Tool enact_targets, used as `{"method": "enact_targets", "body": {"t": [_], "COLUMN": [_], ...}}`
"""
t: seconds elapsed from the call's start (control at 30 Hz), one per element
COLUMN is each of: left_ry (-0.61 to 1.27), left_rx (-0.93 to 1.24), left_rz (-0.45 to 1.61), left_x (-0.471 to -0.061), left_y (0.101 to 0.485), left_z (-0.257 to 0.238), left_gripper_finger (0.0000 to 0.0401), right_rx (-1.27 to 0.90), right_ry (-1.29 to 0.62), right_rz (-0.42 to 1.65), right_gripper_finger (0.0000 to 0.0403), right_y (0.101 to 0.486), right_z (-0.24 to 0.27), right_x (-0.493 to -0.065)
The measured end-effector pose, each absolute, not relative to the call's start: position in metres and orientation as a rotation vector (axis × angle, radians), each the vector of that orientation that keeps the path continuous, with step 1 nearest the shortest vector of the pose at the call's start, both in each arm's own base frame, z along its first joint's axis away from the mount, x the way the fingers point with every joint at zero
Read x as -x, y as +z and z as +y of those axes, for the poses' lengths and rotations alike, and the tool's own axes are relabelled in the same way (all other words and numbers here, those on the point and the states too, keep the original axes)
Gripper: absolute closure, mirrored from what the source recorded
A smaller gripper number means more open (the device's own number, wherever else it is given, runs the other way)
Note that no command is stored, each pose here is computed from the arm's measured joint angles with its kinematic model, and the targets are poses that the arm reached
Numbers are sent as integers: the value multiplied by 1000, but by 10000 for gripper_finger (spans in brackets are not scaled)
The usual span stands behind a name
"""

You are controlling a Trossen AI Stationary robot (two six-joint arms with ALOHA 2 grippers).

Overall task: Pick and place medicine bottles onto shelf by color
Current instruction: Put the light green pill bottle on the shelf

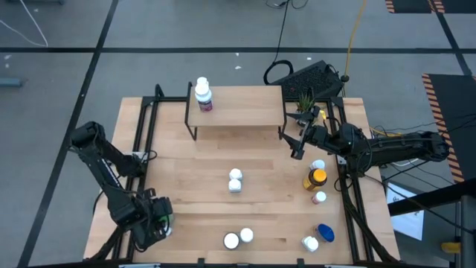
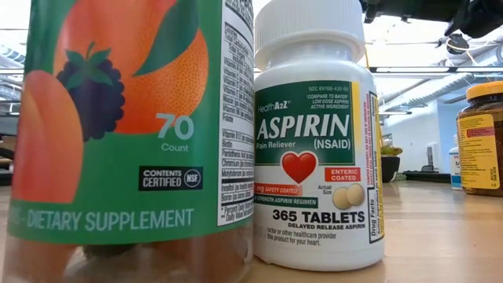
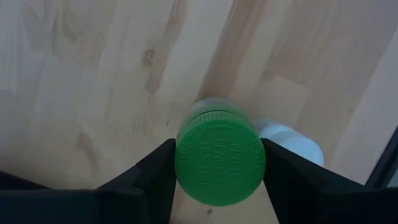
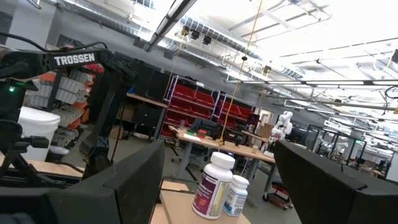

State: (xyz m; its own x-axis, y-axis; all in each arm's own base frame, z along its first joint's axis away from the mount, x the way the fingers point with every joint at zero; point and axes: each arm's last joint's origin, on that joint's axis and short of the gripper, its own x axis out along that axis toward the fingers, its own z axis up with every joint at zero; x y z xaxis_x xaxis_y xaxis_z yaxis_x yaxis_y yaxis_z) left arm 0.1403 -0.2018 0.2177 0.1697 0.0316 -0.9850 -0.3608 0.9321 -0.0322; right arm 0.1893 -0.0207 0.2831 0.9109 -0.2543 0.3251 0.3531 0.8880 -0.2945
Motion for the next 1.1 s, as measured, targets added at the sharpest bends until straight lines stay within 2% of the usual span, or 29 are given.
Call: {"method": "enact_targets", "body": {"t": [0.2,0.33,0.43,0.53,0.67,0.9,1.1], "left_ry": [345,459,500,503,521,568,655], "left_rx": [347,473,552,584,633,548,500], "left_rz": [1335,1290,1232,1164,1030,773,694], "left_x": [-160,-179,-192,-203,-218,-219,-209], "left_y": [226,241,255,275,314,390,414], "left_z": [-179,-141,-108,-78,-40,17,57], "left_gripper_finger": [198,176,181,200,201,200,182], "right_rx": [340,337,337,344,352,358,362], "right_ry": [-321,-321,-320,-321,-323,-324,-324], "right_rz": [-311,-316,-319,-318,-317,-316,-316], "right_gripper_finger": [103,103,103,103,103,103,103], "right_y": [285,286,287,287,287,287,287], "right_z": [-21,-21,-21,-21,-21,-21,-21], "right_x": [-188,-188,-188,-188,-188,-188,-188]}}
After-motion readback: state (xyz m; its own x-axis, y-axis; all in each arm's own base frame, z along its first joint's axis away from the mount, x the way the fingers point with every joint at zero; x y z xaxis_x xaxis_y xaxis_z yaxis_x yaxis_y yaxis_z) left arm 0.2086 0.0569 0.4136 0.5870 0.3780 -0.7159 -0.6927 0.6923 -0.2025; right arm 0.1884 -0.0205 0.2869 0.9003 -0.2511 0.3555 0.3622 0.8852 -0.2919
